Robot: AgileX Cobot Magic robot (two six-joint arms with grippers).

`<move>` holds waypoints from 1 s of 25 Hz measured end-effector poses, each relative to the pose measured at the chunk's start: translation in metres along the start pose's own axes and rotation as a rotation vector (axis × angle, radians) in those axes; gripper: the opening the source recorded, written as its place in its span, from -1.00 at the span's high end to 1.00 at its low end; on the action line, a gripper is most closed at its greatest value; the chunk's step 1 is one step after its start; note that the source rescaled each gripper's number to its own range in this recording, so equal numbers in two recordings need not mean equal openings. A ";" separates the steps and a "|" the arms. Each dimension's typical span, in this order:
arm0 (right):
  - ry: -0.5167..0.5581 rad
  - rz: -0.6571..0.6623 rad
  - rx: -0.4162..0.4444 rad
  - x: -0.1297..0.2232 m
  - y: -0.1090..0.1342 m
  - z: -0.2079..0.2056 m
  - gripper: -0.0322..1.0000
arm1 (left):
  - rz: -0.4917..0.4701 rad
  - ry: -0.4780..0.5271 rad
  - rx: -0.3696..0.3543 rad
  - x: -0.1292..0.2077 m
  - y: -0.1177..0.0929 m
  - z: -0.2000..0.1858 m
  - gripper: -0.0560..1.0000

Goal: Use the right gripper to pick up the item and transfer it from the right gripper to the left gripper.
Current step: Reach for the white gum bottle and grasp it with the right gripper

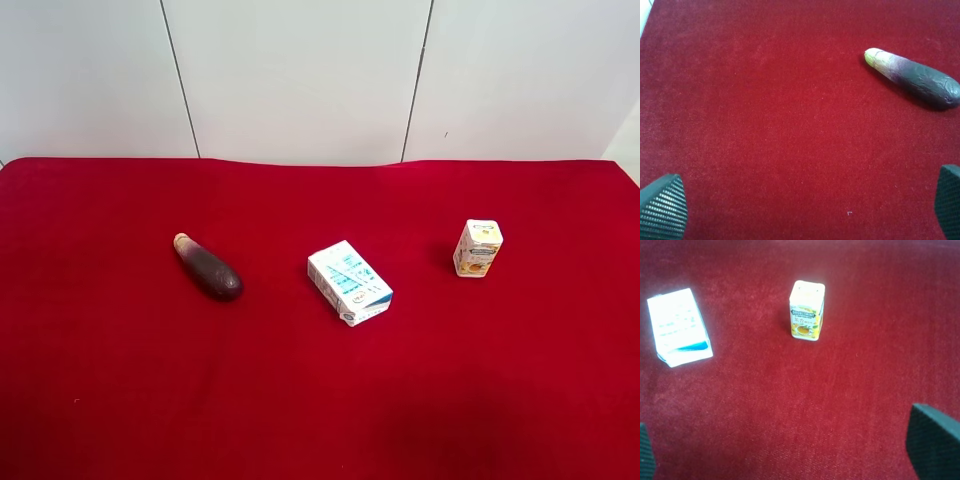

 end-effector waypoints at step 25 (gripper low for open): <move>0.107 0.007 0.001 -0.041 -0.001 0.004 -1.00 | 0.000 0.000 0.000 0.000 0.000 0.000 -1.00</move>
Point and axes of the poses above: a point on each arm's last joint axis where the gripper is mounted, z pointing out along that axis toward the gripper, y along the wrist's bending axis when the last joint is at zero, x = y × z, the point moved 5 cm from there along z, pointing out along that axis toward the gripper, and after that the axes turned 4 degrees about z, right-handed, at the moved point
